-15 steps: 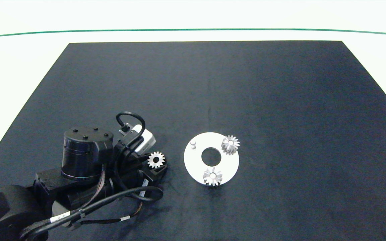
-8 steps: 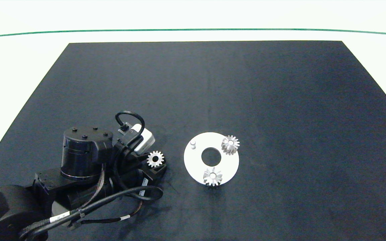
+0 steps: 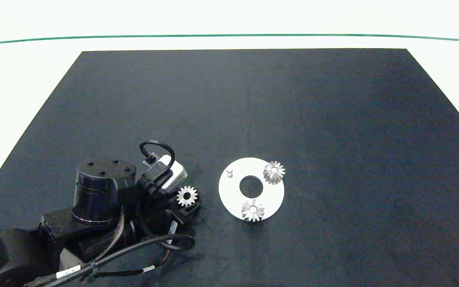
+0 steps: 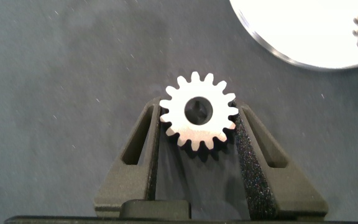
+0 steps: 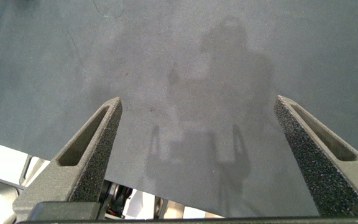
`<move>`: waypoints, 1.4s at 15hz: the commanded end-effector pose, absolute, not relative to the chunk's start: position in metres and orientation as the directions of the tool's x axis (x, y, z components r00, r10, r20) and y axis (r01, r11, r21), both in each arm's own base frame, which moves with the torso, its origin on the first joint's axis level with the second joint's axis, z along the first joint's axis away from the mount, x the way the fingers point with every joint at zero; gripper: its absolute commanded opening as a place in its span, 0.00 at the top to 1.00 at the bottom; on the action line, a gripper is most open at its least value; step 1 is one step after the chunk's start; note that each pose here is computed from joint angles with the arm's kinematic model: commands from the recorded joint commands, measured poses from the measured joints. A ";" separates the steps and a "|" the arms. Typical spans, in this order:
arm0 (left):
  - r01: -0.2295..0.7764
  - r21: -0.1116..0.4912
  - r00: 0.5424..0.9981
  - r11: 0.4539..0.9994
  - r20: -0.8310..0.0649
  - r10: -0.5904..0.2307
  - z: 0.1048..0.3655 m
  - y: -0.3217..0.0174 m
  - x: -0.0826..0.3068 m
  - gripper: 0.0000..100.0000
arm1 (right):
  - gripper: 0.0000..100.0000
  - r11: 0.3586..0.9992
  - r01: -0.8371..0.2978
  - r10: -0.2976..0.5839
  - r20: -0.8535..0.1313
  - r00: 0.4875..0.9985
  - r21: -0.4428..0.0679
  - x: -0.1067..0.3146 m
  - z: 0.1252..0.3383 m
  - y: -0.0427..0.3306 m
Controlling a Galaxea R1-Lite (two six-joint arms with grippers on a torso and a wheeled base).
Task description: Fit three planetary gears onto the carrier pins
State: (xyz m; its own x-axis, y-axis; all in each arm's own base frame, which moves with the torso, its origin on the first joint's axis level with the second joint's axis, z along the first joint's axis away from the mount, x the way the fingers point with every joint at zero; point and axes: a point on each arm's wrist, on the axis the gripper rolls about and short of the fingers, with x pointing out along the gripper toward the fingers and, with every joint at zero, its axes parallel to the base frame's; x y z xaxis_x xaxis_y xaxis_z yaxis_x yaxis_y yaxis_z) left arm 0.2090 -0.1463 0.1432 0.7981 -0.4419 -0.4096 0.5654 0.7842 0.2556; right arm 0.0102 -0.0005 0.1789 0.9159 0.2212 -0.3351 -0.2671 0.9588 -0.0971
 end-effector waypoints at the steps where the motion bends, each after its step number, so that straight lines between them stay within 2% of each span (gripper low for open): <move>1: 0.550 0.264 0.814 0.792 -0.380 -0.439 0.147 -0.148 0.209 1.00 | 0.00 0.958 -0.271 0.224 -0.335 0.915 -0.099 0.010 0.179 -0.001; 3: 0.553 0.269 0.821 0.789 -0.337 -0.461 0.155 -0.157 0.211 1.00 | 0.00 0.957 -0.272 0.224 -0.340 0.913 -0.099 0.011 0.178 0.000; 5: 0.517 0.309 0.852 0.798 -0.274 -0.446 0.175 -0.163 0.216 1.00 | 0.00 0.953 -0.286 0.236 -0.344 0.909 -0.100 0.010 0.177 0.000; 6: 0.516 0.327 0.854 0.792 -0.267 -0.446 0.182 -0.166 0.219 1.00 | 0.00 0.952 -0.289 0.239 -0.346 0.907 -0.100 0.011 0.177 0.000; 10: 0.552 0.332 0.831 0.765 -0.300 -0.469 0.207 -0.181 0.219 1.00 | 0.00 0.953 -0.287 0.238 -0.340 0.910 -0.099 0.010 0.177 0.000; 14: 0.568 0.342 0.819 0.749 -0.318 -0.477 0.212 -0.195 0.217 1.00 | 0.00 0.952 -0.288 0.240 -0.342 0.909 -0.099 0.010 0.177 0.000; 18: 0.615 0.343 0.784 0.710 -0.360 -0.505 0.196 -0.216 0.216 1.00 | 0.00 0.952 -0.288 0.239 -0.344 0.908 -0.100 0.011 0.177 0.000; 21: 0.615 0.342 0.783 0.710 -0.371 -0.499 0.192 -0.219 0.221 1.00 | 0.00 0.952 -0.290 0.241 -0.343 0.908 -0.099 0.011 0.177 0.000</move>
State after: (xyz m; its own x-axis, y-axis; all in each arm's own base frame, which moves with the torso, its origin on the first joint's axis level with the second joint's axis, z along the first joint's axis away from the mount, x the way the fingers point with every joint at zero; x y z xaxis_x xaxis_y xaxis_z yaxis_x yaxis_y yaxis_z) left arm 0.2181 -0.2159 0.1968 0.7858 -0.5038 -0.3587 0.6125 0.7141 0.3390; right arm 0.0105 -0.0001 0.1770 0.9084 0.2418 -0.3412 -0.2901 0.9520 -0.0977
